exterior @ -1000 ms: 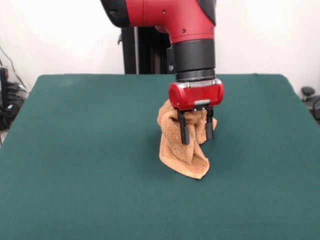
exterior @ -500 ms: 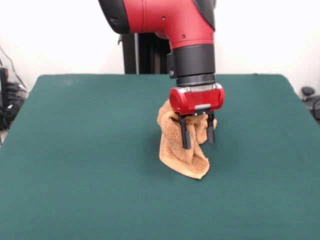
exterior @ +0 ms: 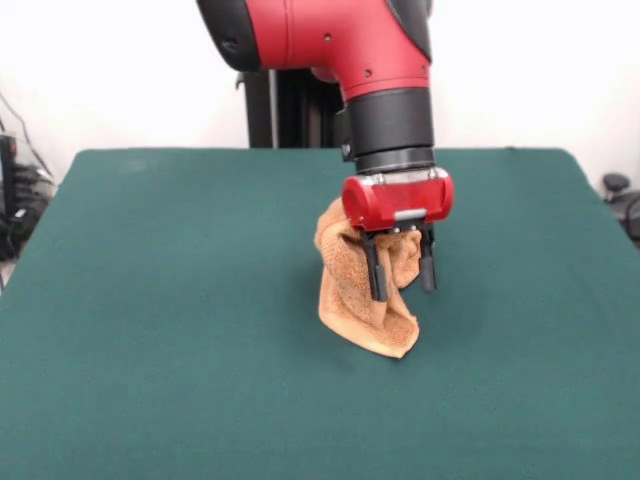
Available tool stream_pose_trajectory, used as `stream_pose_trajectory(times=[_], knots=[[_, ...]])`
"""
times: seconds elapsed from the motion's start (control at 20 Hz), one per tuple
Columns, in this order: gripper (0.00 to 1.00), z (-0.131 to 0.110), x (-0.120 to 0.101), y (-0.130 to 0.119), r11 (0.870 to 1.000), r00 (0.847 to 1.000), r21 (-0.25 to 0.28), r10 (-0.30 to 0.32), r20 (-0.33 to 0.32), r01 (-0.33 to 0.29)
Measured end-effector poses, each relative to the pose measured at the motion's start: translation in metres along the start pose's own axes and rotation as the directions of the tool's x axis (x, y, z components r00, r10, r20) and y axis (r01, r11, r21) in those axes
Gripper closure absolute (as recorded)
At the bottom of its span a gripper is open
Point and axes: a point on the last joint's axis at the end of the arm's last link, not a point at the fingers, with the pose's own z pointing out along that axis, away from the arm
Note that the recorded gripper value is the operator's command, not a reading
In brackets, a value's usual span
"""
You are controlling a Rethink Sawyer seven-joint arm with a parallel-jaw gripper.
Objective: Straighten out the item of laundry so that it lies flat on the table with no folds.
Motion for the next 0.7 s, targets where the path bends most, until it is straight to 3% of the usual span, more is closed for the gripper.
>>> stream_pose_trajectory(times=[0.7], knots=[[0.0,0.016,0.014,-0.002,1.0,1.0,0.015,-0.017,-0.025,0.017]])
